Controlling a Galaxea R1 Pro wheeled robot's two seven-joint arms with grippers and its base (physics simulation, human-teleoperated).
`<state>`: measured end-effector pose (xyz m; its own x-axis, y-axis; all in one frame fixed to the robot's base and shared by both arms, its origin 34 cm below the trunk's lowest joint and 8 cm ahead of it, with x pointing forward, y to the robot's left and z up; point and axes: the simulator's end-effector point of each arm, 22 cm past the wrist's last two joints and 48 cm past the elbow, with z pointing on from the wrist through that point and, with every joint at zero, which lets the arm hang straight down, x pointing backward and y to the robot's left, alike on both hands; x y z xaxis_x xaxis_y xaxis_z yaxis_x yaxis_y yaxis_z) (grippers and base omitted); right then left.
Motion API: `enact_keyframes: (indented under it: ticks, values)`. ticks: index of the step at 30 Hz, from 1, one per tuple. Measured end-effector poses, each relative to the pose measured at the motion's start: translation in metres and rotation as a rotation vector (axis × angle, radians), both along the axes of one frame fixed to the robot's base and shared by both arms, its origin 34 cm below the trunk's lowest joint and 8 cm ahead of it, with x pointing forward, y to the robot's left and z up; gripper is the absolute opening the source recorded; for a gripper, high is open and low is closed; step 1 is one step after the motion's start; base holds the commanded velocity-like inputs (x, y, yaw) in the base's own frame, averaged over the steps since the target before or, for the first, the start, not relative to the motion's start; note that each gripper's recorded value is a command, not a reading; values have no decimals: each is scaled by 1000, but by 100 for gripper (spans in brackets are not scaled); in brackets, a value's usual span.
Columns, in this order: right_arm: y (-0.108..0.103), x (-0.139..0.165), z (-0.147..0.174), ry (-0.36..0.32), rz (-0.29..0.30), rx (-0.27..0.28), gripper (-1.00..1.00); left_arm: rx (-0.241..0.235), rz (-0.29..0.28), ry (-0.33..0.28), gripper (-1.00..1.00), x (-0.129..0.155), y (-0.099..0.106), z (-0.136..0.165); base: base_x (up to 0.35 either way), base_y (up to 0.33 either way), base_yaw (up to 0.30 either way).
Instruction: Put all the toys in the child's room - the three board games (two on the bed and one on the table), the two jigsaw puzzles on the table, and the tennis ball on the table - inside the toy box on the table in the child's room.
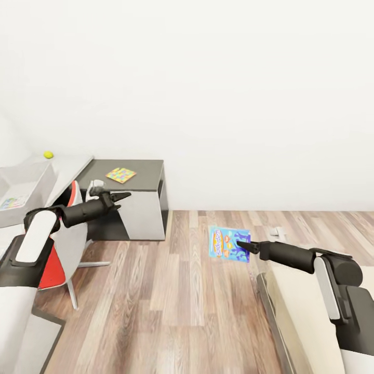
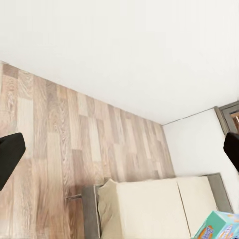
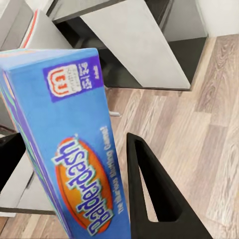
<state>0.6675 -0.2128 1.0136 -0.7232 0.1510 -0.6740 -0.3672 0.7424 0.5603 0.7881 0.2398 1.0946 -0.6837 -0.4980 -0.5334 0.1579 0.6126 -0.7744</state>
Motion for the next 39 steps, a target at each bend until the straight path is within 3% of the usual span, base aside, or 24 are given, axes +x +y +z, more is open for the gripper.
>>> enact_keyframes:
  ticks: [4,11,23,31,39]
  values:
    - [0,0,3,-3,1,12,-100,12,25,1,100,3,20,5,348,0,0]
    - [1,0,6,-11,-1,32,-100,28,37,2,100,4,30,5,348,0,0]
    - [-30,5,11,-63,-73,33,-100,26,37,-43,100,19,29,32,348,0,0]
    - [-36,0,15,-16,-87,47,-100,15,43,-55,100,33,31,47,348,0,0]
    - [-44,2,20,-12,-107,52,-100,10,45,-61,100,38,32,53,348,0,107]
